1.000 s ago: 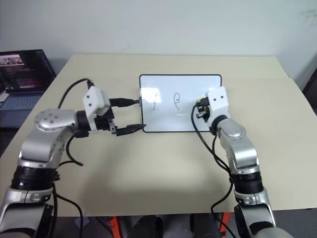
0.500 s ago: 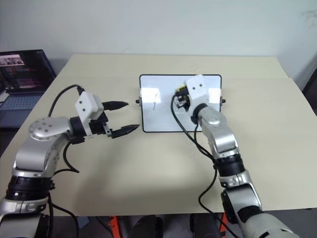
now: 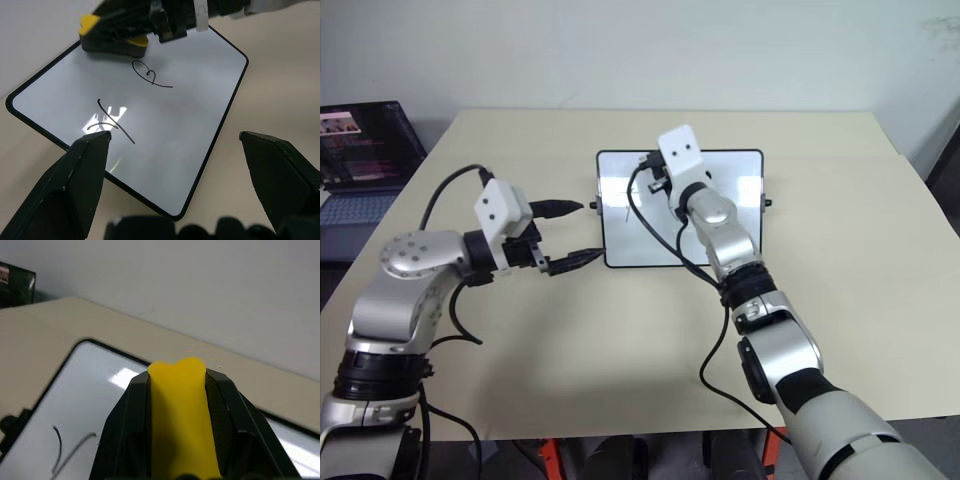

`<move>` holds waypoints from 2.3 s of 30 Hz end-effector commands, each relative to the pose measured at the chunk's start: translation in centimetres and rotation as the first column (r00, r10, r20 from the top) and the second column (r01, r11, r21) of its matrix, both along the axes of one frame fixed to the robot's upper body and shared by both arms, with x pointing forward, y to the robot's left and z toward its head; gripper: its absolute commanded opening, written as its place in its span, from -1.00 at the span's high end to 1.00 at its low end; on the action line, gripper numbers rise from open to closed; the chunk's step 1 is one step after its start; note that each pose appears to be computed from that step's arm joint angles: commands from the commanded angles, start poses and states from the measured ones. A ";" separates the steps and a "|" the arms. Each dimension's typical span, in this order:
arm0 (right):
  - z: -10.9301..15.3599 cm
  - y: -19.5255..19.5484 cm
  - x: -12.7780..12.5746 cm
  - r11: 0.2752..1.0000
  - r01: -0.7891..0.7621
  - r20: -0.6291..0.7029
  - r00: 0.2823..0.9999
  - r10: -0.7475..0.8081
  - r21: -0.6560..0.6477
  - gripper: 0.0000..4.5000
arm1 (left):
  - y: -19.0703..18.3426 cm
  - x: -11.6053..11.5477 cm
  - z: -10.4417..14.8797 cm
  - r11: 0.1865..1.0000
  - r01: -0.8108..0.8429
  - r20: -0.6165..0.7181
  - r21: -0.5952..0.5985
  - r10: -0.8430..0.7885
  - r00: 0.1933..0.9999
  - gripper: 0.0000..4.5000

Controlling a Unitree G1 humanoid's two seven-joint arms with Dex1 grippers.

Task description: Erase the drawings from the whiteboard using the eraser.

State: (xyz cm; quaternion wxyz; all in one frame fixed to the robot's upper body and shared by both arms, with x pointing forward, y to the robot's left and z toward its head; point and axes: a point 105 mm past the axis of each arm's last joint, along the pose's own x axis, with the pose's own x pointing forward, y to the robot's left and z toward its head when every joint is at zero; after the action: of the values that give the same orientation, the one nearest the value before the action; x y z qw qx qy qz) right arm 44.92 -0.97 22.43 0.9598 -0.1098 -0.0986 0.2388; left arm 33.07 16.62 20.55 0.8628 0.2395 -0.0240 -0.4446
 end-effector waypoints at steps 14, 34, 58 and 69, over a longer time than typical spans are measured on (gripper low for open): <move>-4.5 -1.8 -3.1 0.998 0.013 -0.051 0.999 -0.016 -0.059 0.48 | -0.9 -0.9 1.5 0.999 0.042 0.051 0.002 -0.042 0.998 -1.00; -2.0 -4.9 -4.2 0.996 0.063 -0.020 0.998 -0.065 -0.060 0.48 | -1.2 -0.8 1.3 0.999 0.052 0.040 -0.003 -0.052 0.998 -1.00; -2.8 -0.8 -1.3 0.995 0.006 0.009 1.000 -0.005 -0.101 0.48 | -1.0 -1.0 1.6 0.999 0.035 0.042 -0.003 -0.035 0.999 -1.00; -6.3 -1.5 -3.2 0.988 -0.031 -0.053 0.998 0.024 -0.149 0.48 | -0.9 -0.9 1.7 1.000 0.028 0.043 0.000 -0.028 0.999 -1.00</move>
State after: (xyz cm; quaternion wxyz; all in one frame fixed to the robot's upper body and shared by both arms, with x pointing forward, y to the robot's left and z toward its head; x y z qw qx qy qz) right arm 42.05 -2.34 16.02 0.9500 -0.1654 -0.0568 0.2586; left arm 32.56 15.76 20.78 0.8585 0.2375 -0.0204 -0.4540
